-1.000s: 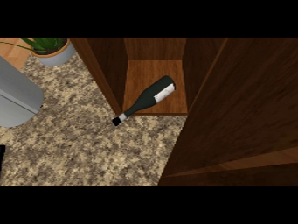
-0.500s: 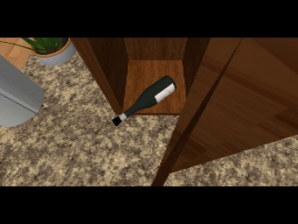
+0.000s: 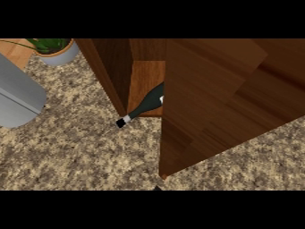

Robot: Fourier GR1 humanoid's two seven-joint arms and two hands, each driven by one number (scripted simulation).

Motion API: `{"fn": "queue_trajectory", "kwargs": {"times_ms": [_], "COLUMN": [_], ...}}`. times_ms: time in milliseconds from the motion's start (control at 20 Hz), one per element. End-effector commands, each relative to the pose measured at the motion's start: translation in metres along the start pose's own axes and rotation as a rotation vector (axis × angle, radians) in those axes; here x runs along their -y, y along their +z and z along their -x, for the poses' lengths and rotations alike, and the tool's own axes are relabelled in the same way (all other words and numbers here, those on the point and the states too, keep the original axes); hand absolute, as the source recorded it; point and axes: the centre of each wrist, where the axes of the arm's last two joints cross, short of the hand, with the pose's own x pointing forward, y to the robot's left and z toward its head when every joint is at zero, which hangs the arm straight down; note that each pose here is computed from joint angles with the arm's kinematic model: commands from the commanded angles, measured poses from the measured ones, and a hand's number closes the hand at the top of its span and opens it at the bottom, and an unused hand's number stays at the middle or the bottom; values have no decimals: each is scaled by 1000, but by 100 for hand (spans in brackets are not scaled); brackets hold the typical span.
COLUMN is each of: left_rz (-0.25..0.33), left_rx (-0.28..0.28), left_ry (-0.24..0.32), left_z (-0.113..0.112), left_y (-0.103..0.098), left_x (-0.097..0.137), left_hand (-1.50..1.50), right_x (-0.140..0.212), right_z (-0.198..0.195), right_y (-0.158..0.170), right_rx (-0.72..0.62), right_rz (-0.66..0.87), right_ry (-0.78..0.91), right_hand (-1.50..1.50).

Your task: Pick up the wine, place it into the cabinet and close the cabinet

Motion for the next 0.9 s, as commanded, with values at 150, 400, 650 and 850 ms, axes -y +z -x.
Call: {"fn": "queue_trajectory", "kwargs": {"times_ms": [150,400,650,850], "left_rz": [19,9,-7,-6], "left_rx": [-4,0,0,10], "left_ry": [13,28,33,11], "left_z": [-4,10,2,6], "left_y": [-4,-21,-19,-12], "left_x": [7,8,19,17], "left_hand": [-150,-150,-150,-150], "right_x": [-20,-16,-8,0], "right_z": [-15,-27,-51,-34], "right_y": [-51,-94,-145,-181], "right_rx": [41,60,82,78], "right_rz": [-85,-78,-19,16], "right_ry": [-72,-70,-34,38], "right_hand": [150,150,150,150]}}
